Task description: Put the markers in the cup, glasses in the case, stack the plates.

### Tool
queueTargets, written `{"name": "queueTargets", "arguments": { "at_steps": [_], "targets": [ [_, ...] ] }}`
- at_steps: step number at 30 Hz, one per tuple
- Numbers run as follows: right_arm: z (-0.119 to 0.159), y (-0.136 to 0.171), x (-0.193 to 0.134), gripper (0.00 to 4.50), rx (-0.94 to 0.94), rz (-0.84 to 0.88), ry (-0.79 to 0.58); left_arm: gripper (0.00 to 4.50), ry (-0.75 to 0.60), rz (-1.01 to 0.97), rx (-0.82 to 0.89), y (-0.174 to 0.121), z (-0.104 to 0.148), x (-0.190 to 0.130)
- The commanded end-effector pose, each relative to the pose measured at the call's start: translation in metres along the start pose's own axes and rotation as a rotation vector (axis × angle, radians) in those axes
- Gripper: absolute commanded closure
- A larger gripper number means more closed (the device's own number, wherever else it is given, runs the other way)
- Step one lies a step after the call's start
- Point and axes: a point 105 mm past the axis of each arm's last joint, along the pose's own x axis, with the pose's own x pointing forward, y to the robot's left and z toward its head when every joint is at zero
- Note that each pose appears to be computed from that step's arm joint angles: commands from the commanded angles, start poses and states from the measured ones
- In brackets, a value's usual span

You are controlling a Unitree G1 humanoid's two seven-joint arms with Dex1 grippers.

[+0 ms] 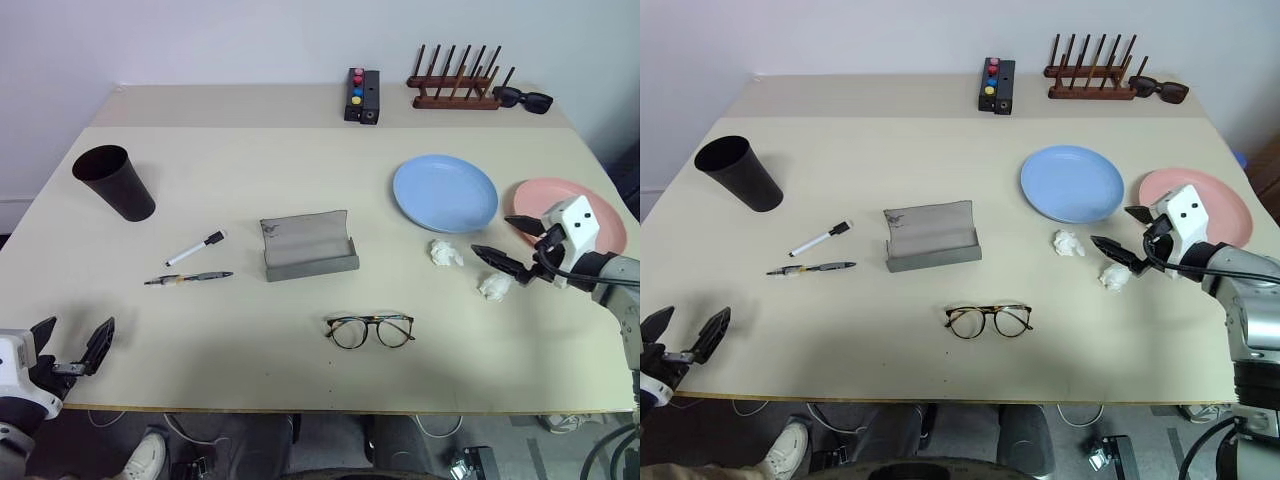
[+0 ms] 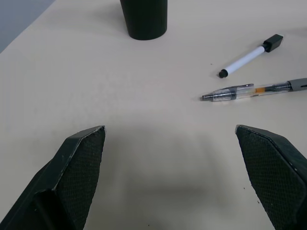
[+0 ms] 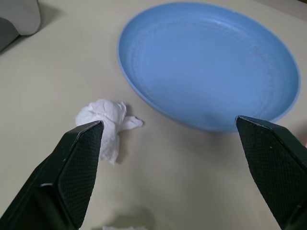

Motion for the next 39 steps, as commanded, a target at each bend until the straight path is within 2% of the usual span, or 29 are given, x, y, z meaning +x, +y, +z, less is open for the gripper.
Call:
{"name": "queueTargets", "arguments": {
  "at_steps": [1,20,27,33,39],
  "targets": [
    [0.005,-0.007,-0.005,0.0,-0.023,-0.016,-0.038,0.08,-0.02,-0.001,0.021,0.001,0.009,0.0],
    [-0.003,-0.011,-0.001,0.0,-0.035,-0.012,-0.075,0.08,-0.042,-0.03,0.039,0.001,0.019,0.014],
    [0.0,0.004,0.008,0.0,-0.047,0.018,-0.115,0.08,-0.045,-0.05,0.051,0.005,0.023,0.023],
    [0.011,0.017,0.012,0.0,-0.078,0.071,-0.156,0.08,-0.027,-0.178,0.102,-0.018,0.025,0.041],
    [0.027,0.039,0.023,0.0,-0.102,0.151,-0.212,0.08,0.062,-0.459,0.22,-0.055,0.026,0.049]
  ]
}}
